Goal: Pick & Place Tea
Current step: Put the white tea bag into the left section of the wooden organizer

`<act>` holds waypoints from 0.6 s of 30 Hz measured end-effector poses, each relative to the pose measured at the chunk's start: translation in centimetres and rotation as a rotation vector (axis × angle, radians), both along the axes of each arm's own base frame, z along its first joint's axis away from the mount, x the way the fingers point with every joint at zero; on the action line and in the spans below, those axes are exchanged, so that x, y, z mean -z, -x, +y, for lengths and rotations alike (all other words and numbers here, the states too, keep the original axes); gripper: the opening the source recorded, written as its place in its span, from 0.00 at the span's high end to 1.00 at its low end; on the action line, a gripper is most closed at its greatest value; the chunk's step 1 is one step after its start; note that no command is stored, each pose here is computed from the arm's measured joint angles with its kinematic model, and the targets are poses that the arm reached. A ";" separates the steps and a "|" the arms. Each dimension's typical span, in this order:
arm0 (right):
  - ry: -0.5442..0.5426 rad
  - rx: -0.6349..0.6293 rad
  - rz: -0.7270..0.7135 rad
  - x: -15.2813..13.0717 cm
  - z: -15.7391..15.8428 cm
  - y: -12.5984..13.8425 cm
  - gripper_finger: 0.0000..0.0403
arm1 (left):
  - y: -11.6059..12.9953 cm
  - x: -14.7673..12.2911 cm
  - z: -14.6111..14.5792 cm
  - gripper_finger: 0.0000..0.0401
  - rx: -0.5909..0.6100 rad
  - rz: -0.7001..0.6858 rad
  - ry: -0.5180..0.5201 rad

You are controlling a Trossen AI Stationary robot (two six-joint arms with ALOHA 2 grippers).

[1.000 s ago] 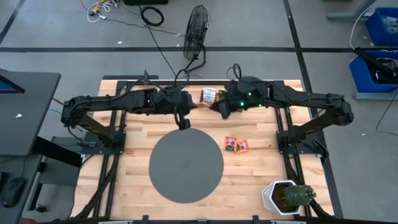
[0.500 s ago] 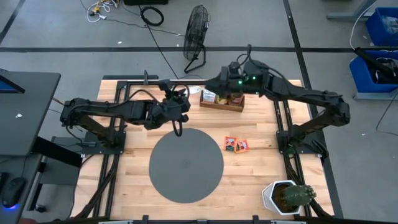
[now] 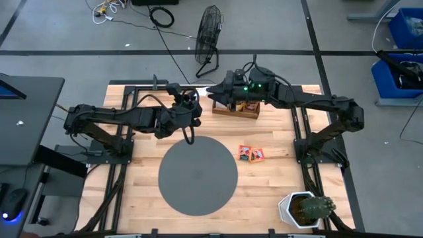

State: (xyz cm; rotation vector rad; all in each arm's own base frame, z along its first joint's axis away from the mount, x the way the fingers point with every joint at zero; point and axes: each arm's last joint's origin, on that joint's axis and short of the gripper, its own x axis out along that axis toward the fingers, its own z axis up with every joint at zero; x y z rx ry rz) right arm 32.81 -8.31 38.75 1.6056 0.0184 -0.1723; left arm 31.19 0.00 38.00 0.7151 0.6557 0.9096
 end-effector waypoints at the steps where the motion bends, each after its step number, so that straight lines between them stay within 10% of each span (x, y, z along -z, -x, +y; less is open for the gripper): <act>1: -0.002 0.003 -0.007 -0.1 -0.1 0.0 0.55 | 0.0 0.0 0.0 0.97 0.000 -0.003 0.002; 18: 0.056 0.047 -0.002 0.1 -0.5 -0.1 0.83 | -0.2 0.0 -0.1 0.97 0.033 -0.037 0.034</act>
